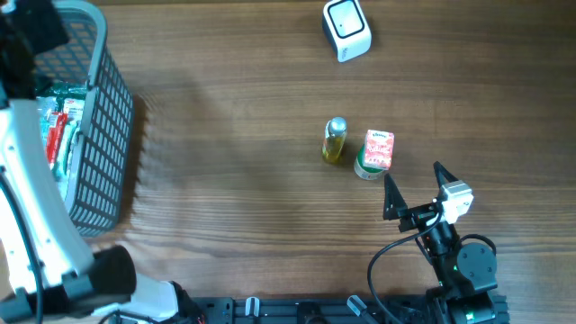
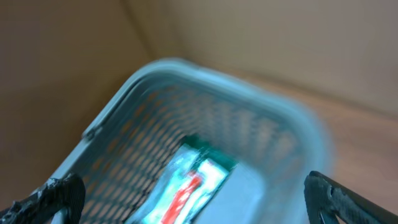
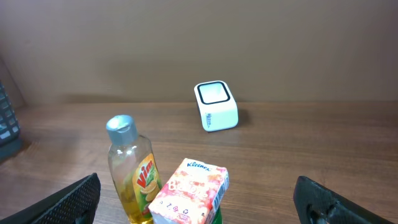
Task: Scan the item barcode
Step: 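Reach the left gripper into the basket and grasp the gloves pack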
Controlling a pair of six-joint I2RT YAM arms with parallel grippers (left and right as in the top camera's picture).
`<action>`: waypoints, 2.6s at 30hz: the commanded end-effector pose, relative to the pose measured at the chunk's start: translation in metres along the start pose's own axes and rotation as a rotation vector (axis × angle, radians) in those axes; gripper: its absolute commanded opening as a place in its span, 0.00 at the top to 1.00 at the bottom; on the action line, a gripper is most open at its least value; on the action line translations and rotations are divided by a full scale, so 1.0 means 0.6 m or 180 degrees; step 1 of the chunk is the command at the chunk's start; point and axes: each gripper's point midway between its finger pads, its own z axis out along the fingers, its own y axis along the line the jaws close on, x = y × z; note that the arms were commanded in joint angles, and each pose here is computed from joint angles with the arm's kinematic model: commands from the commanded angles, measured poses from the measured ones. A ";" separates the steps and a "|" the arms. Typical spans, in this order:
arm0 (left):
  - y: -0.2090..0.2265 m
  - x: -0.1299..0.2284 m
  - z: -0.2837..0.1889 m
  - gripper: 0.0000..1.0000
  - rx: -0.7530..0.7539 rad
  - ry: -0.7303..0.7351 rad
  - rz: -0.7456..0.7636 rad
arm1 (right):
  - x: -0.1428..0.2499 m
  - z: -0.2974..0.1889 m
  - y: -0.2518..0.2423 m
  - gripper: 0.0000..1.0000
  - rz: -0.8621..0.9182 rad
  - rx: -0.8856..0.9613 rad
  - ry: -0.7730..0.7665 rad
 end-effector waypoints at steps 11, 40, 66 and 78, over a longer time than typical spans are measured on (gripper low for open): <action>0.060 0.261 0.224 0.00 0.0112 0.2043 0.0041 | -0.001 0.000 0.000 0.01 -0.0039 -0.0011 -0.0012; 0.078 0.391 0.322 0.00 0.0025 0.2355 -0.0089 | -0.001 0.000 0.001 0.00 -0.0039 -0.0012 -0.0012; 0.037 0.480 0.371 0.00 0.0586 0.2464 0.0420 | -0.001 0.000 0.000 0.00 -0.0039 -0.0011 -0.0012; 0.045 0.485 0.378 0.00 0.0711 0.2407 0.0315 | -0.001 0.000 0.000 0.01 -0.0039 -0.0011 -0.0012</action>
